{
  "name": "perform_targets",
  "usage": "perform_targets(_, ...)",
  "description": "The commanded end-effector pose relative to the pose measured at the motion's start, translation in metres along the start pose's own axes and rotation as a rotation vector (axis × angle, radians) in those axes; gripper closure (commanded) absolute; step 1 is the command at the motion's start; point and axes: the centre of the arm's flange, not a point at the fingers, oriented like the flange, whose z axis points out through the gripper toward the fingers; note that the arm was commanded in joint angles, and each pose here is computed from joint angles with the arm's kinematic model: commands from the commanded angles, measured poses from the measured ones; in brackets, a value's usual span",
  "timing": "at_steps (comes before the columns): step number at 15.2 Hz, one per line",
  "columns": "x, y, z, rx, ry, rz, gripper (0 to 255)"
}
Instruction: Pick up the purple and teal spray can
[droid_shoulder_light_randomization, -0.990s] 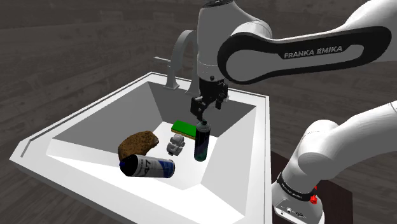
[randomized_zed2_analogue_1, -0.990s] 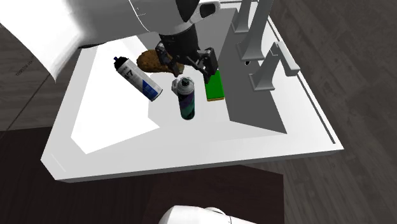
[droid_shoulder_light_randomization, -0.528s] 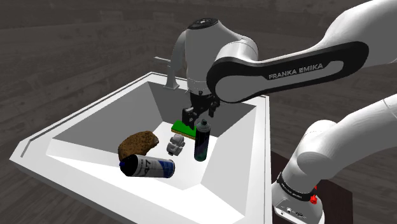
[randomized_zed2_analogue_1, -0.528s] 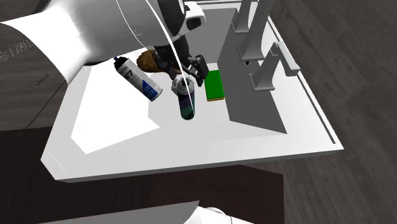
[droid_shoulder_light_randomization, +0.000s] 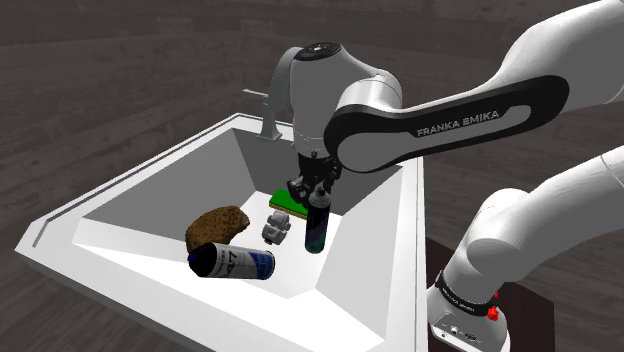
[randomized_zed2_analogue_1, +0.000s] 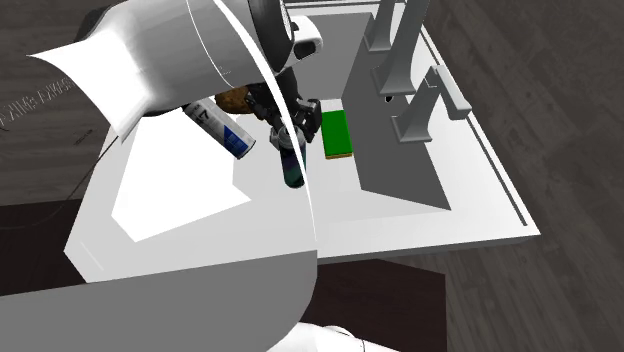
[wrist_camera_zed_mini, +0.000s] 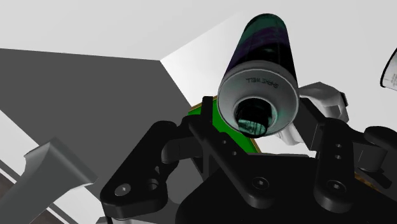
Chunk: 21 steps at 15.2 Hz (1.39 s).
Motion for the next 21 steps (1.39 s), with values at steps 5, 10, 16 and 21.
perform_targets(5,0.0,0.0,0.001,-0.001,-0.002,0.0,255)
perform_targets(10,0.002,0.004,-0.02,-0.001,-0.002,0.0,255)
perform_targets(16,0.006,0.01,-0.051,-0.001,-0.002,0.0,255)
perform_targets(21,0.01,0.014,-0.076,-0.001,-0.002,0.0,255)
